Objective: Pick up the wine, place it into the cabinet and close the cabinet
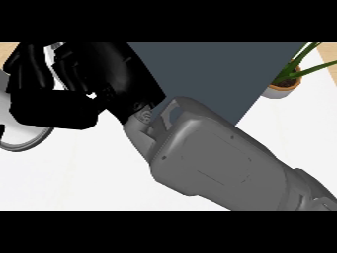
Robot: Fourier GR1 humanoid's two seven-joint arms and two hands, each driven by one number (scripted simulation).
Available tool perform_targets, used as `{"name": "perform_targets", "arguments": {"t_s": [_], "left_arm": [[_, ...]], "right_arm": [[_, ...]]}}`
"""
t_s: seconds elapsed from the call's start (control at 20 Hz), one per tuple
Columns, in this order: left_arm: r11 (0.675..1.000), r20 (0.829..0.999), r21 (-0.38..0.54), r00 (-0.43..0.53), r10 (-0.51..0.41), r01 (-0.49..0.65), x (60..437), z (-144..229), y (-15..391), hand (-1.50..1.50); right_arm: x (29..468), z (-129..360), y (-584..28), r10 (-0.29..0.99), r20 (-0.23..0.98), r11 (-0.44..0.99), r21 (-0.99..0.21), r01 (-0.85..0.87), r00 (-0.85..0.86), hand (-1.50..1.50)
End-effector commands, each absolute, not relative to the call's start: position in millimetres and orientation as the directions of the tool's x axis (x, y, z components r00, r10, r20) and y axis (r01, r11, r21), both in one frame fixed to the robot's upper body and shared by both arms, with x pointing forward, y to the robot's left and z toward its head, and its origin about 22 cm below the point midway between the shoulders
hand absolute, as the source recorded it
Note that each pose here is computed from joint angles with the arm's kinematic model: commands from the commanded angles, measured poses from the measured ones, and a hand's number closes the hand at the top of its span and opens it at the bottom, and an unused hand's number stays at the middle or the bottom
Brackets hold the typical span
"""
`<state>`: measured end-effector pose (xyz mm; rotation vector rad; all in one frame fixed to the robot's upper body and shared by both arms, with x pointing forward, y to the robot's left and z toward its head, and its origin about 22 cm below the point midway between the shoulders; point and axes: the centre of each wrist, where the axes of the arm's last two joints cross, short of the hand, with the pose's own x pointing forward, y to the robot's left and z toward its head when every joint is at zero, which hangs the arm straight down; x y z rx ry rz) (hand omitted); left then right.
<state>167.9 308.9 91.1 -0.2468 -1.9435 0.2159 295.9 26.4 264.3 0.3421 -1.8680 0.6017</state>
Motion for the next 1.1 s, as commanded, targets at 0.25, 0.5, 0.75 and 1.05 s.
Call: {"name": "perform_targets", "arguments": {"t_s": [0.25,0.5,0.75,1.05], "left_arm": [[0.965,0.89,-0.252,-0.374,0.261,0.074,176,100,307,-1.5],[0.963,0.894,-0.26,-0.361,0.265,0.065,173,95,312,-1.5],[0.962,0.891,-0.26,-0.364,0.272,0.083,174,97,312,-1.5],[0.963,0.881,-0.258,-0.39,0.267,0.076,183,100,309,-1.5]], "right_arm": [[353,261,10,0.09,0.939,0.851,-0.246,-0.463,-0.333,1.5],[377,236,-18,0.111,0.931,0.868,-0.262,-0.423,-0.348,1.5],[393,234,-39,0.168,0.91,0.872,-0.317,-0.373,-0.379,1.5],[397,240,-26,0.183,0.901,0.863,-0.339,-0.374,-0.394,1.5]]}}
